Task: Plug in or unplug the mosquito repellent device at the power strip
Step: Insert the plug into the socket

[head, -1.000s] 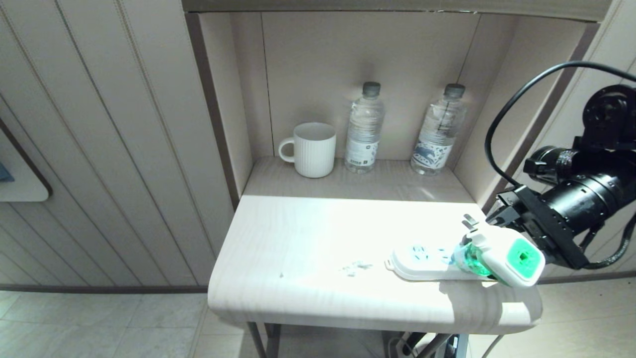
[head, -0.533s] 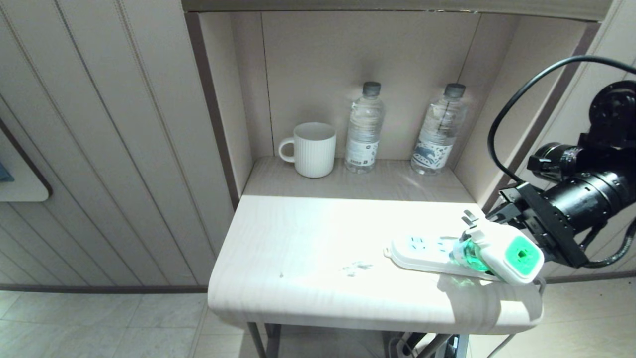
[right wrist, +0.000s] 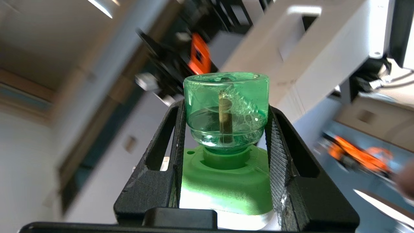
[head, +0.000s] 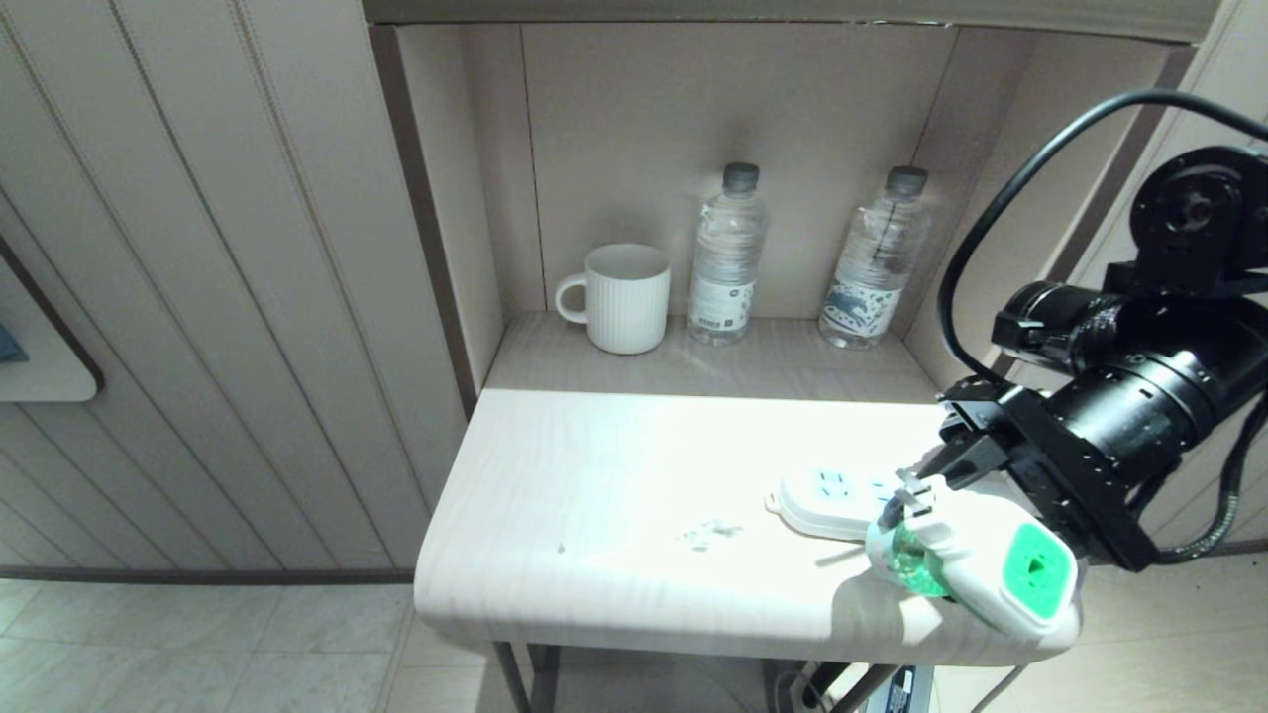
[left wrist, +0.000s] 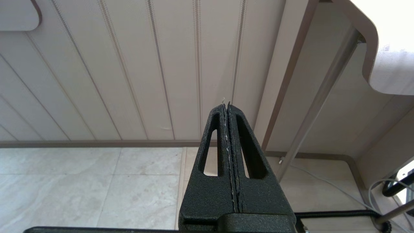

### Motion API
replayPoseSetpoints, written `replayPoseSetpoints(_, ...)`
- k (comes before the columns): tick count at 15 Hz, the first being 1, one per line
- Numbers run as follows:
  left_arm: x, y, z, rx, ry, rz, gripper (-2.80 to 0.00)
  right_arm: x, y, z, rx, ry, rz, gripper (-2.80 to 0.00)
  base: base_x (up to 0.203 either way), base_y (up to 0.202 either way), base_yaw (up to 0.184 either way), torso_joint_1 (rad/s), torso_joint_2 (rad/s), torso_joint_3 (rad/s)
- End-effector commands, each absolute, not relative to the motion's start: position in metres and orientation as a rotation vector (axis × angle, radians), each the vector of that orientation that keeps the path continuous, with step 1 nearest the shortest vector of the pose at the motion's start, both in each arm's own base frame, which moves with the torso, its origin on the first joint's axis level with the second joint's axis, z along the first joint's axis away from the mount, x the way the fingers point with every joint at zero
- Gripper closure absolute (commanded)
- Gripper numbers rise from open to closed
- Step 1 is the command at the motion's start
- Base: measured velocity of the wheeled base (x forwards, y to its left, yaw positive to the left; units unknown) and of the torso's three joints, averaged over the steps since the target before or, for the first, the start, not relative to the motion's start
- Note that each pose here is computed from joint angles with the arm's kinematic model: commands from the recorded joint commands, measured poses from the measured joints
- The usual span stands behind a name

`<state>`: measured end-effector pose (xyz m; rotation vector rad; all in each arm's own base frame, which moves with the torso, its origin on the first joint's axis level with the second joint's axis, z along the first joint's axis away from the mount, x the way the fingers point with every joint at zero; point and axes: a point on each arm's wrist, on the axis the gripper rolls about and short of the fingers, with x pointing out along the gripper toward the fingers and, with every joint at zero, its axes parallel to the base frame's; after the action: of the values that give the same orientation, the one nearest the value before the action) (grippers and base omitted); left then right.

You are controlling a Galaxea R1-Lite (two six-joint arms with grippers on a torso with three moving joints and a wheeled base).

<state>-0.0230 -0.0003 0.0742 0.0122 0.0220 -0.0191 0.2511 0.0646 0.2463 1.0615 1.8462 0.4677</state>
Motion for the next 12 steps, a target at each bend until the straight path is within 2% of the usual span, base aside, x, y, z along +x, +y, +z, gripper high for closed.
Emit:
replayPoseSetpoints(1,-0.023,0.000,0.074,0.012,0.023,-0.019,0.00,0.240,0.092,0.250,0.976,1.943,0.510,0.00,0.000,0.000,0.000,0.000,0.00,0.000)
replayPoseSetpoints(8,-0.023,0.000,0.074,0.012,0.023,-0.019,0.00,0.235,0.119,0.257,0.839,1.955,0.552,0.00,0.000,0.000,0.000,0.000,0.00,0.000)
replayPoseSetpoints(12,-0.023,0.000,0.074,0.012,0.022,-0.019,0.00,0.237,0.101,0.265,0.645,1.804,0.330,0.00,0.000,0.000,0.000,0.000,0.00,0.000)
